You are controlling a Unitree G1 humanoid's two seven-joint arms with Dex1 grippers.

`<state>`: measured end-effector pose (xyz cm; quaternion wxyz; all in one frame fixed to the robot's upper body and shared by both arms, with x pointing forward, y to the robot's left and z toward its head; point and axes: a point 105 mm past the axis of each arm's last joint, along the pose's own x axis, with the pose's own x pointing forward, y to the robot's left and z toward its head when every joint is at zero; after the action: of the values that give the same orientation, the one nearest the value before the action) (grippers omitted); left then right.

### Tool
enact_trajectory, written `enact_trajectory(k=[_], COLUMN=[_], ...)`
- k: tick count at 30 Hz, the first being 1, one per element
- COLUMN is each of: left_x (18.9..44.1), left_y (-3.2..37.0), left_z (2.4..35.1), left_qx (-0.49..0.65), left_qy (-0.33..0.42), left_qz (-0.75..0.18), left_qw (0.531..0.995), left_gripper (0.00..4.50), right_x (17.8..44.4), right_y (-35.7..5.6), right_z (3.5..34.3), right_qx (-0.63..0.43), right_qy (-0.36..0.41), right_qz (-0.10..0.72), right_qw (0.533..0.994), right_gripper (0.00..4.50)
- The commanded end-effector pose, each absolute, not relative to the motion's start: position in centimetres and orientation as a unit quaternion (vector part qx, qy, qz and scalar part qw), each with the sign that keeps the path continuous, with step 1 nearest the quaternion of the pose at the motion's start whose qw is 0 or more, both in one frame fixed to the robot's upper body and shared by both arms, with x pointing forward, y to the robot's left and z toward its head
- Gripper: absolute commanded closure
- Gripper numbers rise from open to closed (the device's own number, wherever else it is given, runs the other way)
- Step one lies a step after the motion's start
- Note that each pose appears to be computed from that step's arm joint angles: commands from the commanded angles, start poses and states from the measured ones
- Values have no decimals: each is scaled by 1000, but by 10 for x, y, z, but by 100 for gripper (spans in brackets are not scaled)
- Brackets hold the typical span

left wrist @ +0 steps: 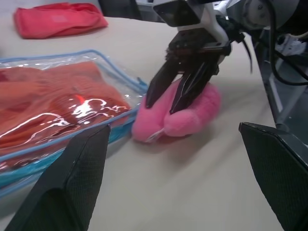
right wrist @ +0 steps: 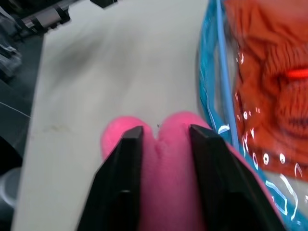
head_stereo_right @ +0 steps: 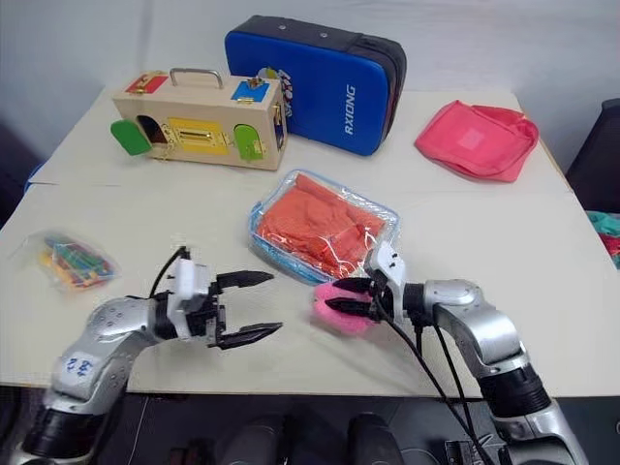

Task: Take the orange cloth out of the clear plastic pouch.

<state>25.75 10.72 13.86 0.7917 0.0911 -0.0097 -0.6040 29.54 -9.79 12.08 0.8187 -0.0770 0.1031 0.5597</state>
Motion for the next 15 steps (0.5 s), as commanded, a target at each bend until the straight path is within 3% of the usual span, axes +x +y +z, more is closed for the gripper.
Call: enact_trajectory(k=[1,4,9,12,15], left_x=[266,272,272,272,276], left_y=[87,58,24,5,-3], left_z=[134,128,124,121,109], left_qx=[108,127,129,124,136], left_qy=[-12,-28,-58,-74,-53], left_qz=[-624,-652,-685,-699,-701], left_qw=[774,747,714,701,698], left_gripper=[0,0,0,0,0], right_x=[292,266,240,242,252], right_y=[-112,-130,-155,-178,-199], right_z=[144,168,193,187,179], right_qx=[-84,-33,30,47,-1], right_qy=[74,98,122,147,140], right_qz=[543,563,563,514,461], right_qw=[832,820,817,844,876], right_gripper=[138,33,33,33,33])
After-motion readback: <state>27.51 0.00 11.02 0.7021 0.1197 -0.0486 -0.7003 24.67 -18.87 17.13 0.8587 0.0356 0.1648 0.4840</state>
